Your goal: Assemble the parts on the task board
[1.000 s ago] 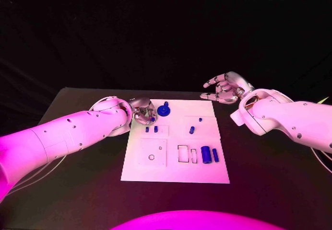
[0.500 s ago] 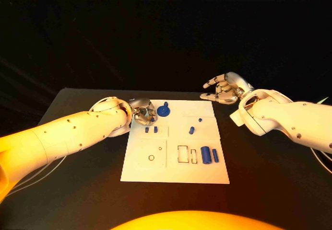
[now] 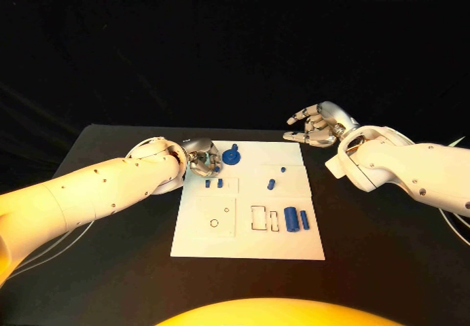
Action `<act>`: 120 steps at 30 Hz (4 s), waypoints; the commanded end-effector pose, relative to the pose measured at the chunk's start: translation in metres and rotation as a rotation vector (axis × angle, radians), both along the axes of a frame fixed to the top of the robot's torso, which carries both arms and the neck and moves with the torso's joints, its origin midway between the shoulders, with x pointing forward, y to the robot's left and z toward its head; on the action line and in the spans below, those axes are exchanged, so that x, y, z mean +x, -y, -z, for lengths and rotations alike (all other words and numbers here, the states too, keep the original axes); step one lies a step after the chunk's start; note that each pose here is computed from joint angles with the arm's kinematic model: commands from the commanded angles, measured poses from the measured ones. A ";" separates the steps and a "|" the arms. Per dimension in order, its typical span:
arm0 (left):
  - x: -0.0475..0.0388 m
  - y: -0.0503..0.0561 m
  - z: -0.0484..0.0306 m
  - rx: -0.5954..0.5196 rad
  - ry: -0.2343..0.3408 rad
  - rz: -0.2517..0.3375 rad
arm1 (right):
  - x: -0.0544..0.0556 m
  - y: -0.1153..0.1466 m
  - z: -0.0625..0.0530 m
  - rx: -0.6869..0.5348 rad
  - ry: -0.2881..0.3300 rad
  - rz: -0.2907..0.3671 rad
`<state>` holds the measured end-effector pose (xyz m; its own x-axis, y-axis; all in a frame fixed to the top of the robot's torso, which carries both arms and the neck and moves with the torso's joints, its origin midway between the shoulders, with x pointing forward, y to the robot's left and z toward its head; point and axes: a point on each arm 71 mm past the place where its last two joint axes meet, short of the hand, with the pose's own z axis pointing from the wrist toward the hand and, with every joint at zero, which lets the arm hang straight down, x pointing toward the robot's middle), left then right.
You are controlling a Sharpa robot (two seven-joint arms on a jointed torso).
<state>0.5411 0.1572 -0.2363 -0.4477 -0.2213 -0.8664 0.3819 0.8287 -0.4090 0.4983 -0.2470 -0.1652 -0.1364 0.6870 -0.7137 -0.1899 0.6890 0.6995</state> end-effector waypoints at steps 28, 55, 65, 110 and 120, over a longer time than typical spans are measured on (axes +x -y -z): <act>-0.0003 0.001 -0.0003 -0.038 -0.024 -0.008 | 0.000 0.000 0.000 -0.001 -0.001 -0.003; 0.0004 -0.003 -0.0004 -0.082 -0.047 -0.028 | 0.000 0.000 0.000 -0.002 0.000 -0.002; 0.0004 -0.002 -0.0019 -0.103 -0.032 -0.023 | 0.000 0.000 0.000 -0.003 0.000 -0.001; 0.0013 -0.009 -0.0008 -0.188 -0.062 -0.061 | 0.001 0.001 0.001 -0.004 0.001 0.003; -0.0024 -0.012 0.0046 -0.278 -0.066 -0.062 | 0.001 0.002 0.001 -0.004 0.001 0.005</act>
